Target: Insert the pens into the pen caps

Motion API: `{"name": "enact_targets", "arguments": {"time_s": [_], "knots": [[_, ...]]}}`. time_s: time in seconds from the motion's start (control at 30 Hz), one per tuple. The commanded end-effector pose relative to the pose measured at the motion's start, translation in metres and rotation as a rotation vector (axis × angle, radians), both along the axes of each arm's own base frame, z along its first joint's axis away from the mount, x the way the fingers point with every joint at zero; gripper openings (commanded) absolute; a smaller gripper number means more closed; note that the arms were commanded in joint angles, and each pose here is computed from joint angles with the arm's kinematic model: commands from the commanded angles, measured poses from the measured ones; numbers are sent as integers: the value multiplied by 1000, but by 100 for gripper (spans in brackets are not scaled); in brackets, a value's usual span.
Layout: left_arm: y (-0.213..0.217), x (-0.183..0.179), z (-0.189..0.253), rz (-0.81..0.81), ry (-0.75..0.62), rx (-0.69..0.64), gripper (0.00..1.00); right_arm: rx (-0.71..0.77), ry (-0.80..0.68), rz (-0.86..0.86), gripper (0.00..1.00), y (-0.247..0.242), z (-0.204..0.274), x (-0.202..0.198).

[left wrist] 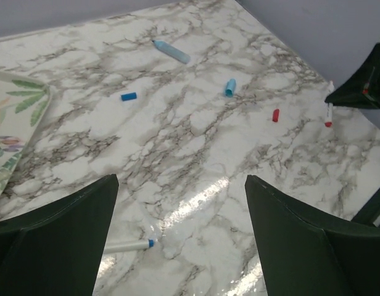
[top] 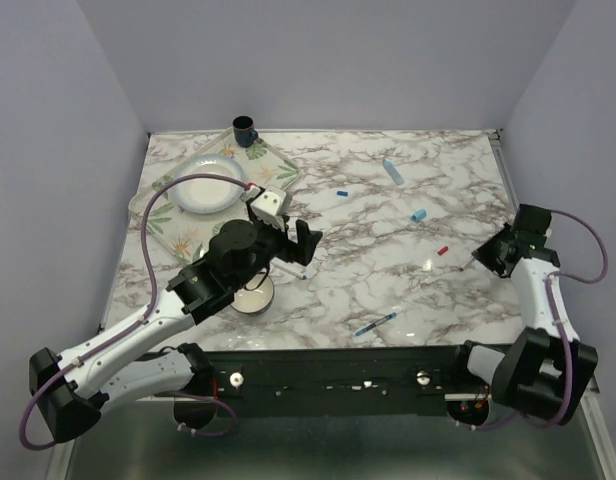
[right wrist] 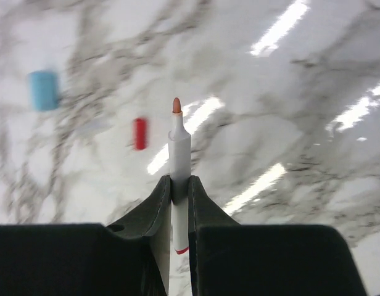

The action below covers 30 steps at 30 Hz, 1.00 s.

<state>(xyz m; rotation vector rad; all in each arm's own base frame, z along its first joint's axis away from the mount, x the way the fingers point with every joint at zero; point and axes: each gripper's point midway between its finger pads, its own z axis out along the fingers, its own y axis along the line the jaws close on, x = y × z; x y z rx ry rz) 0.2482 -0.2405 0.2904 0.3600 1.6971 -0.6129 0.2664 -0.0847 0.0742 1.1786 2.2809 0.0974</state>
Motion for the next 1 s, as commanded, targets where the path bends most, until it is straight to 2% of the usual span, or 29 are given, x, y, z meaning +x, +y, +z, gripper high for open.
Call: {"name": "enact_targets", "arguments": {"time_s": [0.0,0.03,0.1,0.13,0.27,0.43,0.57,0.73,0.97], "knots": [[-33,-20,-5,-182,77,-70,92,99,-281,302,1,83,77,32],[-39,-25,-6,-223,86,-78,92,158,-344,409,1,115,92,34],[-48,-31,-9,-276,112,-91,92,241,-425,468,1,146,113,29],[-53,-37,-10,-318,126,-93,92,290,-484,553,1,174,128,27],[-67,-46,-10,-404,154,-113,90,420,-636,642,1,224,171,10],[-82,-62,-7,-519,188,-141,89,496,-782,737,1,269,207,-11],[-91,-70,-6,-583,231,-176,89,580,-809,787,1,303,214,-21],[-95,-73,-3,-619,256,-201,87,608,-816,851,1,338,222,-32],[-87,-67,4,-596,244,-230,82,604,-823,836,1,349,223,-32]]}}
